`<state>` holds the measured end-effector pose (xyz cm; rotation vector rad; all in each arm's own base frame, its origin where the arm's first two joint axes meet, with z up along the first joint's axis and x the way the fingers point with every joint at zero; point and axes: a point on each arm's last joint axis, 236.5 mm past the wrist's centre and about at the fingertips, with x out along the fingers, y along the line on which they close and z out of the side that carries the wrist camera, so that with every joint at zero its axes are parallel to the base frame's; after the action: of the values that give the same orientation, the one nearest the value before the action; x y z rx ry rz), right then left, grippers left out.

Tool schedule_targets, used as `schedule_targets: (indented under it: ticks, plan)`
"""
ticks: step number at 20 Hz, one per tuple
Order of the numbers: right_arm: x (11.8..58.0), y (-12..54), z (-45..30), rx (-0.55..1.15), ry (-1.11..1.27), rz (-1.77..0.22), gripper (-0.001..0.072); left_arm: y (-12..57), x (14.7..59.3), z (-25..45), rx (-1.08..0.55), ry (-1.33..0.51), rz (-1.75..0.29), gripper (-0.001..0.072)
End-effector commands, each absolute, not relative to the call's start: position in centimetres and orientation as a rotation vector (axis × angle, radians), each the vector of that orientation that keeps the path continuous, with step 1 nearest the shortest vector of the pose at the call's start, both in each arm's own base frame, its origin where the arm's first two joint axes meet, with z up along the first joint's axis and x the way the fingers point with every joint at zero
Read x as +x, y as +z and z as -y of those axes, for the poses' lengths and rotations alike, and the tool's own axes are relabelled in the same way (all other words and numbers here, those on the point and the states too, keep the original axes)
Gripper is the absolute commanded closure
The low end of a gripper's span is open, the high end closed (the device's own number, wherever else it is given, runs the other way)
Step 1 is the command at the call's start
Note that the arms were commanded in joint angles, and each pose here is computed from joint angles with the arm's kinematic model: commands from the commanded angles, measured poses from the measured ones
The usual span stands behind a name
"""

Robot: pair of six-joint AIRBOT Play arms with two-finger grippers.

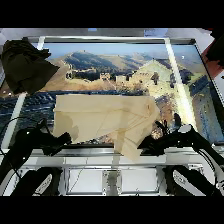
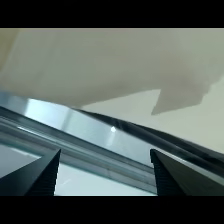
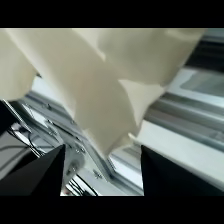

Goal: Fold the shirts.

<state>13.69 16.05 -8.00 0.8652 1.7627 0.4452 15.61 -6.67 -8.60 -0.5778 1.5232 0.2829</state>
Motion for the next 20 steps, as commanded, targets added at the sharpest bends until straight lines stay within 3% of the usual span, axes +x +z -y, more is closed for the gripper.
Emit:
schedule_targets:
  ticks: [1,2,3,4,6,7,8,12,16,20]
  plan:
    - [15.9,-8.7,-16.4,0.949,0.379,-1.665,0.0168,-8.9,16.7,7.0,-0.616,0.279,-1.474,0.0063]
    - [16.1,-8.8,-16.5,0.948,0.376,-1.654,0.0171,-8.9,16.7,7.0,-0.617,0.277,-1.472,0.0062]
    - [16.1,-8.8,-16.9,0.943,0.385,-1.653,0.0236,-8.9,16.6,7.0,-0.616,0.278,-1.474,0.0063]
    - [15.9,-8.7,-17.4,0.935,0.401,-1.656,0.0361,-9.0,16.6,7.0,-0.616,0.278,-1.476,0.0063]
    - [15.7,-8.4,-18.3,0.921,0.439,-1.655,0.0507,-8.9,16.6,7.0,-0.618,0.278,-1.476,0.0063]
    - [15.7,-7.8,-18.9,0.924,0.484,-1.641,0.0634,-8.9,16.6,7.1,-0.632,0.286,-1.476,0.0062]
    - [15.9,-7.1,-19.6,0.936,0.541,-1.619,0.0681,-8.9,16.6,7.3,-0.684,0.322,-1.473,0.0063]
    - [16.3,-5.9,-20.3,0.963,0.601,-1.586,0.0681,-9.3,18.2,7.3,-0.930,0.500,-1.369,0.0063]
    - [16.1,-5.5,-20.5,0.954,0.637,-1.582,0.0681,-10.5,17.5,5.7,-0.934,0.606,-1.345,0.0066]
    - [16.2,-5.5,-20.5,0.954,0.635,-1.580,0.0681,-10.0,19.9,5.8,-0.977,0.561,-1.249,0.0248]
